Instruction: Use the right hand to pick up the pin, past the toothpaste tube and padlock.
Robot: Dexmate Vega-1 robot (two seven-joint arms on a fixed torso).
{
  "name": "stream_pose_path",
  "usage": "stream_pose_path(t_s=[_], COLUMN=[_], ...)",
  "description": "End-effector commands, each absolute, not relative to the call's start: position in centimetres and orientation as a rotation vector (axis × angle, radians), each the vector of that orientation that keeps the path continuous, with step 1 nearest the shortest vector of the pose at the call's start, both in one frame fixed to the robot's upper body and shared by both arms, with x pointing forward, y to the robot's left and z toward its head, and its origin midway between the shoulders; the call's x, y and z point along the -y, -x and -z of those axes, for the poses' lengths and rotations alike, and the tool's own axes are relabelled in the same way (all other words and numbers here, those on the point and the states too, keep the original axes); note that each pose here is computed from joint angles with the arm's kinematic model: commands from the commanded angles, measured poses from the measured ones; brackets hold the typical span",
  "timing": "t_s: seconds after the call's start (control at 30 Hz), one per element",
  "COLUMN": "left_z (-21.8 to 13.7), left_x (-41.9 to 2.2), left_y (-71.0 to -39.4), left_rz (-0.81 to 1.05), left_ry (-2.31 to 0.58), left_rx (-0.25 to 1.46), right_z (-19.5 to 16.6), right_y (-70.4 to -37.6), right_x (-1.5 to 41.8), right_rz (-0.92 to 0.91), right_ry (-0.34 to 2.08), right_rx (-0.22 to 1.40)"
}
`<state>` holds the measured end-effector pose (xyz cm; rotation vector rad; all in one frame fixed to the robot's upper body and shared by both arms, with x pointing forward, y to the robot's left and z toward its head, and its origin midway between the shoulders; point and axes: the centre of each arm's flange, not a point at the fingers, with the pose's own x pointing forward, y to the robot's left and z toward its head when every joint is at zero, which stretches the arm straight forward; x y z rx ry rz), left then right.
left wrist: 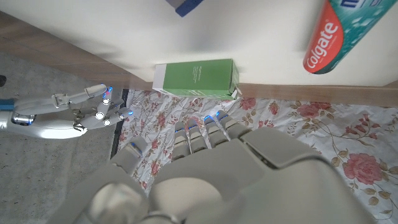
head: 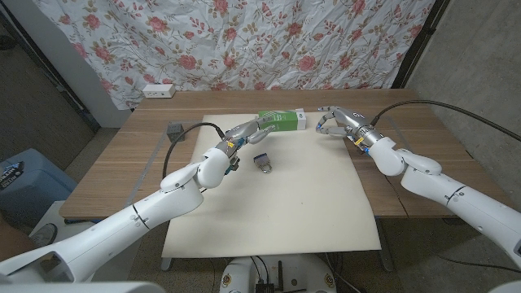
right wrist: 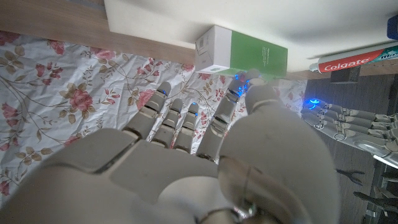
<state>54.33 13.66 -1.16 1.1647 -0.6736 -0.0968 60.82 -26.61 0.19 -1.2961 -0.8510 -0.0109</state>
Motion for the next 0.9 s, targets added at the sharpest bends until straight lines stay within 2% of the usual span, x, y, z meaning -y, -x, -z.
stream_pose_path(t_s=[0.03, 0.9], left_z=[1.8, 4.2], left_x=[-12.6, -12.1], left_y=[-54.7, -55.8], left_rz=[0.150, 0.228], left_ry=[-1.243, -1.408], left_rx=[0.653, 0.568], right_z=[0.1, 0.3], right_y=[-61.0, -61.0], right_x=[26.4, 25.6], right_rz=[0.020, 0.041], right_ry=[1.275, 1.247], right_rx=[0.851, 0.854])
